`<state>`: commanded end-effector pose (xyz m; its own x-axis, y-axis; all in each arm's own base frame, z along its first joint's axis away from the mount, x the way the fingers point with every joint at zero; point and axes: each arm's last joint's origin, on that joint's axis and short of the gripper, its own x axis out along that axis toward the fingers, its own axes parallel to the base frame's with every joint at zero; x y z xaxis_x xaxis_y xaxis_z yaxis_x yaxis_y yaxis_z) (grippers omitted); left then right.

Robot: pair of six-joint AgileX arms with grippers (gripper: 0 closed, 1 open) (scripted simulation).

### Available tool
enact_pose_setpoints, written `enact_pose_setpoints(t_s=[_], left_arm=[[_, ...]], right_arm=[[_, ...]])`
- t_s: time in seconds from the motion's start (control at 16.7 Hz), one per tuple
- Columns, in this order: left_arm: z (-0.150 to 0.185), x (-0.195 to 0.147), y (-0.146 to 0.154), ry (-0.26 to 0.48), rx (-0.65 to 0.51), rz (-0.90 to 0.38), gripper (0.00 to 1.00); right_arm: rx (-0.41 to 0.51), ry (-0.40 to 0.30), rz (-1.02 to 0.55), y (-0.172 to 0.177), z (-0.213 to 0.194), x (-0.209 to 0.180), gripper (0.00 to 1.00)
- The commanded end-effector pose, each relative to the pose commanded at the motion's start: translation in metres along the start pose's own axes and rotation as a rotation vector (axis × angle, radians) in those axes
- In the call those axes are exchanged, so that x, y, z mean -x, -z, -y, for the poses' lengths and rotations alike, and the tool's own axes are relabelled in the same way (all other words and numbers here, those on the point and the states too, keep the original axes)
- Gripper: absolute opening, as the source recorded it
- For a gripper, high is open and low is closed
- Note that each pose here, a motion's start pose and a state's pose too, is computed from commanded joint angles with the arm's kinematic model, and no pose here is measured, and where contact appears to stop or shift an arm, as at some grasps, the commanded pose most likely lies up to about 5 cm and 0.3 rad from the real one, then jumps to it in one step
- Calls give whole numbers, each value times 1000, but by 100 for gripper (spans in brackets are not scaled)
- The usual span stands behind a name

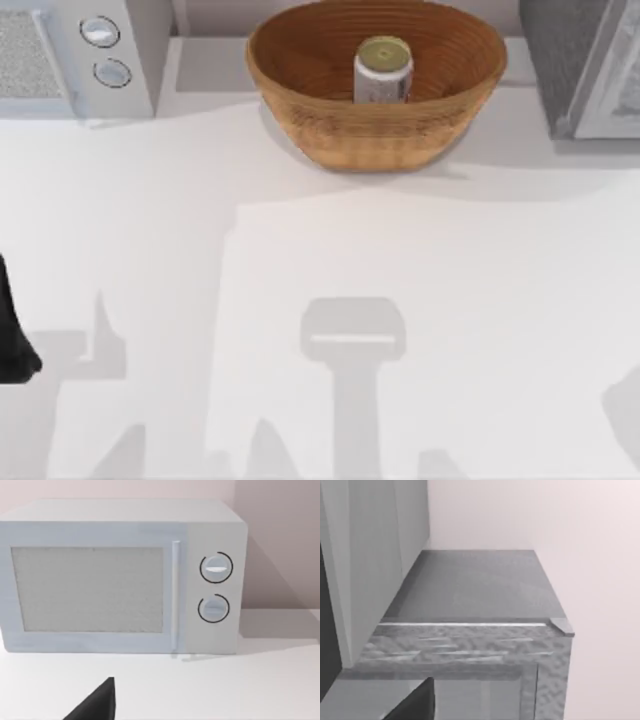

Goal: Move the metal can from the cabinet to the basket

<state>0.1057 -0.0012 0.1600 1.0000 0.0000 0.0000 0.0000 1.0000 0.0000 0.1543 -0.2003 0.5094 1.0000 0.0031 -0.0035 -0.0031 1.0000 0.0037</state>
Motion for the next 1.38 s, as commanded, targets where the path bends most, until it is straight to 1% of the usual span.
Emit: enact_pose_setpoints(t_s=[0.36,0.54,0.66,0.84,1.02,1.2,1.38], left_arm=[[0,0,0,0,0,0,100],[0,0,0,0,0,0,100],[0,0,0,0,0,0,100],[0,0,0,0,0,0,100],[0,0,0,0,0,0,100],[0,0,0,0,0,0,100],[0,0,0,0,0,0,100]], right_arm=[[1,3,1,0,0,-2,100],[-1,5,1,-1,-11,-20,100],[-2,5,2,-2,-28,-40,100],[-3,2,5,-4,-70,-75,100],[-4,2,6,-5,-131,-101,100],[-4,2,5,-4,-198,-108,100],[-2,2,3,-3,-254,-97,100]])
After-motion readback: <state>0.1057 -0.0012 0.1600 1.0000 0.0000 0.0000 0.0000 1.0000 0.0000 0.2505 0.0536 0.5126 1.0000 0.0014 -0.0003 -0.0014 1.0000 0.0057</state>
